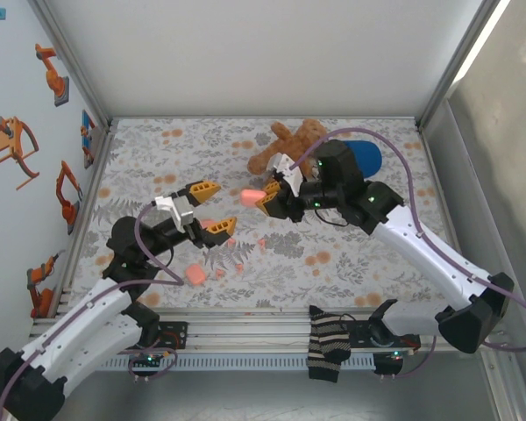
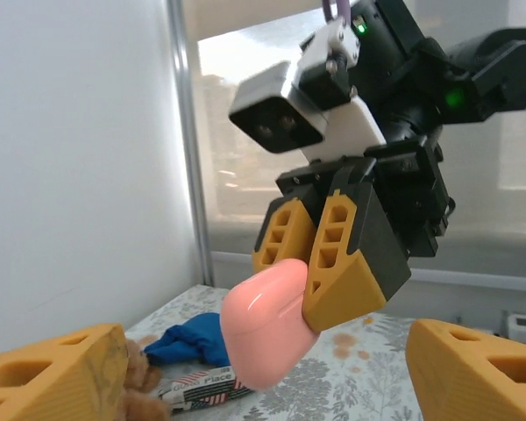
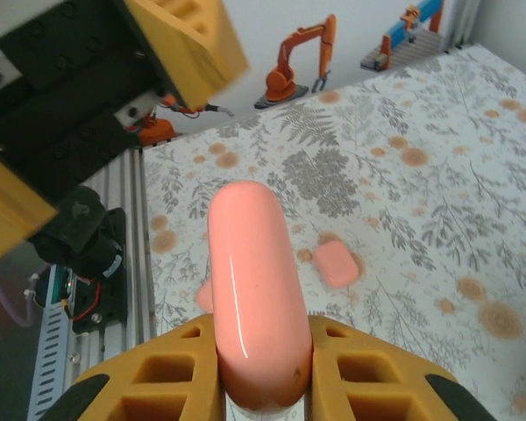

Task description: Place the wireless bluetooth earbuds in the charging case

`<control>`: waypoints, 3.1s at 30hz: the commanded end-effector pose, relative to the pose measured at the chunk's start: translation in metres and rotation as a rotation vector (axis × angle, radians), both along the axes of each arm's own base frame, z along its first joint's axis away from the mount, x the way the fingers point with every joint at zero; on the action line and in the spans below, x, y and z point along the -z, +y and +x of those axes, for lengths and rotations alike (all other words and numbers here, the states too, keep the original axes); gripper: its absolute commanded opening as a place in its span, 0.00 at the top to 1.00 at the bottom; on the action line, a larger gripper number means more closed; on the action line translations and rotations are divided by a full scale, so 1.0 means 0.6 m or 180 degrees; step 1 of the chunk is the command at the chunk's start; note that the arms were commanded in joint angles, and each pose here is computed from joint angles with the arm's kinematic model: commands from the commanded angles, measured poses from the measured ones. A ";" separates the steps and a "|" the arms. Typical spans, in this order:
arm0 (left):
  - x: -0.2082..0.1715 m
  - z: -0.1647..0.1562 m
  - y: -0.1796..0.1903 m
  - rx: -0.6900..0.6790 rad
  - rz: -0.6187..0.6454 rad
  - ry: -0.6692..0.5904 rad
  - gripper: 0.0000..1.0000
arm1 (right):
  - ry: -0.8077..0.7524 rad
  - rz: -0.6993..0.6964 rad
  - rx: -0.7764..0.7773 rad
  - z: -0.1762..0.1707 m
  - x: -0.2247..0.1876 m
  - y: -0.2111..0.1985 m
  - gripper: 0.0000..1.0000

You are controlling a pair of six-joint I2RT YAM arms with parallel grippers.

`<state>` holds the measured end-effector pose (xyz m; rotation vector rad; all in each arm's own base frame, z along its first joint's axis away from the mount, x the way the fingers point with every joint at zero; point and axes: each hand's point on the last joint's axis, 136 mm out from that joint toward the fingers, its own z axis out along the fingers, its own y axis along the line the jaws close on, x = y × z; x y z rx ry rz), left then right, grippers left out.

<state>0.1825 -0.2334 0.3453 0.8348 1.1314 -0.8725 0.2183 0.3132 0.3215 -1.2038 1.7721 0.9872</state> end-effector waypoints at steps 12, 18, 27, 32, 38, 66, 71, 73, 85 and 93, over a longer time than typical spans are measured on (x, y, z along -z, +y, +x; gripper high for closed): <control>0.053 0.028 0.100 -0.1233 0.0691 0.0182 0.06 | 0.1520 -0.0440 0.1078 0.122 0.223 -0.082 0.98; 0.056 0.021 0.122 -0.1398 0.0711 0.0148 0.05 | 0.1847 -0.0699 0.1350 0.141 0.312 -0.120 0.97; 0.057 0.015 0.141 -0.1537 0.0805 0.0110 0.04 | 0.2136 -0.0951 0.1469 0.157 0.394 -0.138 0.97; 0.056 0.013 0.143 -0.1548 0.0827 0.0099 0.04 | 0.2259 -0.1014 0.1496 0.164 0.424 -0.139 0.97; 0.061 0.014 0.140 -0.1524 0.0840 0.0122 0.03 | 0.2303 -0.1064 0.1498 0.168 0.444 -0.141 0.97; 0.076 0.047 0.170 -0.1981 0.0774 0.0386 0.04 | 0.2260 -0.1304 0.1946 0.179 0.484 -0.185 0.62; 0.084 0.064 0.185 -0.2212 0.0834 0.0530 0.04 | 0.2102 -0.1265 0.2050 0.188 0.455 -0.193 0.59; 0.088 0.071 0.193 -0.2324 0.0851 0.0579 0.04 | 0.1991 -0.1212 0.2057 0.191 0.434 -0.194 0.59; 0.145 0.126 0.288 -0.3123 0.0583 0.1592 0.04 | 0.0867 -0.0445 0.2032 0.200 0.244 -0.189 0.43; 0.171 0.154 0.351 -0.3326 0.0202 0.2357 0.04 | 0.0207 0.0099 0.1727 0.186 0.169 -0.158 0.13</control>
